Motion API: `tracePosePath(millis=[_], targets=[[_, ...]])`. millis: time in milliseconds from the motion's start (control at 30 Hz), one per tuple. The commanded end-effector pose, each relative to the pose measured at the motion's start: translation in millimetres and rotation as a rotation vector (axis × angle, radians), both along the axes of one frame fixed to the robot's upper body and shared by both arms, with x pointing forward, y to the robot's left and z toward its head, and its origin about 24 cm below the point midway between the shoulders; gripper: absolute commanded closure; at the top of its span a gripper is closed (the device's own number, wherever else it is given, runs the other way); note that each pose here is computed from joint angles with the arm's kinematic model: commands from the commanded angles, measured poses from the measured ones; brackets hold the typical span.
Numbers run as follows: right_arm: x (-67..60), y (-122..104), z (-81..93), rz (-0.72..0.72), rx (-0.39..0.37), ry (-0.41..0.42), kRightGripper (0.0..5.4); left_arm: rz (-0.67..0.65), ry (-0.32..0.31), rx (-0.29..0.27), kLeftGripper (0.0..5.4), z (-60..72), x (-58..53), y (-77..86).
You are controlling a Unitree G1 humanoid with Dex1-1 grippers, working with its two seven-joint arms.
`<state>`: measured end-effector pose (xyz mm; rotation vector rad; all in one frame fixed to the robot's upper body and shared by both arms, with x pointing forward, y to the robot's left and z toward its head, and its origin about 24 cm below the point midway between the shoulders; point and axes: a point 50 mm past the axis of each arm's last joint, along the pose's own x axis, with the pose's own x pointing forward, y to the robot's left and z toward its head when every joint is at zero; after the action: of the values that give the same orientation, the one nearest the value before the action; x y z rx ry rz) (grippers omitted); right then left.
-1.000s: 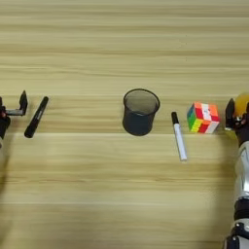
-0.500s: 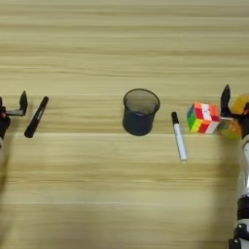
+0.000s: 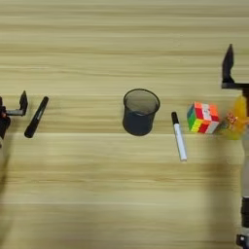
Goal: Move the objects on the table
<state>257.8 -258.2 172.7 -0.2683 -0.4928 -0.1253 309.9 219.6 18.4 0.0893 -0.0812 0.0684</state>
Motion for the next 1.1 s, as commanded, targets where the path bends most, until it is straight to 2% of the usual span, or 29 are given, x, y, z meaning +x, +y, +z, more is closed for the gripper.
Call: tracePosePath(millis=[33, 133, 200, 267, 367, 633, 833, 1100], targets=[[-8.4, 30.1, -2.0, 0.173, 0.005, 0.039, 0.04, -0.005, -0.005, 0.009, 0.00, 3.8, 3.8, -0.3], [-14.2, 48.5, -13.6, 0.294, 0.027, 0.112, 0.04, -0.006, -0.005, 0.010, 0.00, 3.9, 3.9, -0.5], [-15.7, 53.3, -20.5, 0.322, 0.052, 0.144, 0.04, -0.006, -0.004, 0.011, 0.00, 3.8, 4.1, -0.4], [-13.0, 51.9, -26.4, 0.298, 0.062, 0.161, 0.04, -0.006, -0.003, 0.011, 0.00, 3.8, 4.3, -0.2], [-6.0, 49.8, -30.4, 0.248, 0.017, 0.161, 0.04, -0.006, -0.003, 0.012, 0.00, 3.8, 4.5, 0.0], [6.1, 53.2, -38.3, 0.225, -0.031, 0.166, 0.04, -0.008, -0.003, 0.013, 0.00, 3.5, 4.4, -0.8], [19.9, 54.5, -58.8, 0.162, -0.103, 0.214, 0.04, -0.011, -0.003, 0.012, 0.00, 3.1, 4.6, -2.5], [27.2, 38.8, -70.7, 0.084, -0.100, 0.236, 0.04, -0.013, -0.004, 0.012, 0.00, 3.0, 4.4, -3.8]])
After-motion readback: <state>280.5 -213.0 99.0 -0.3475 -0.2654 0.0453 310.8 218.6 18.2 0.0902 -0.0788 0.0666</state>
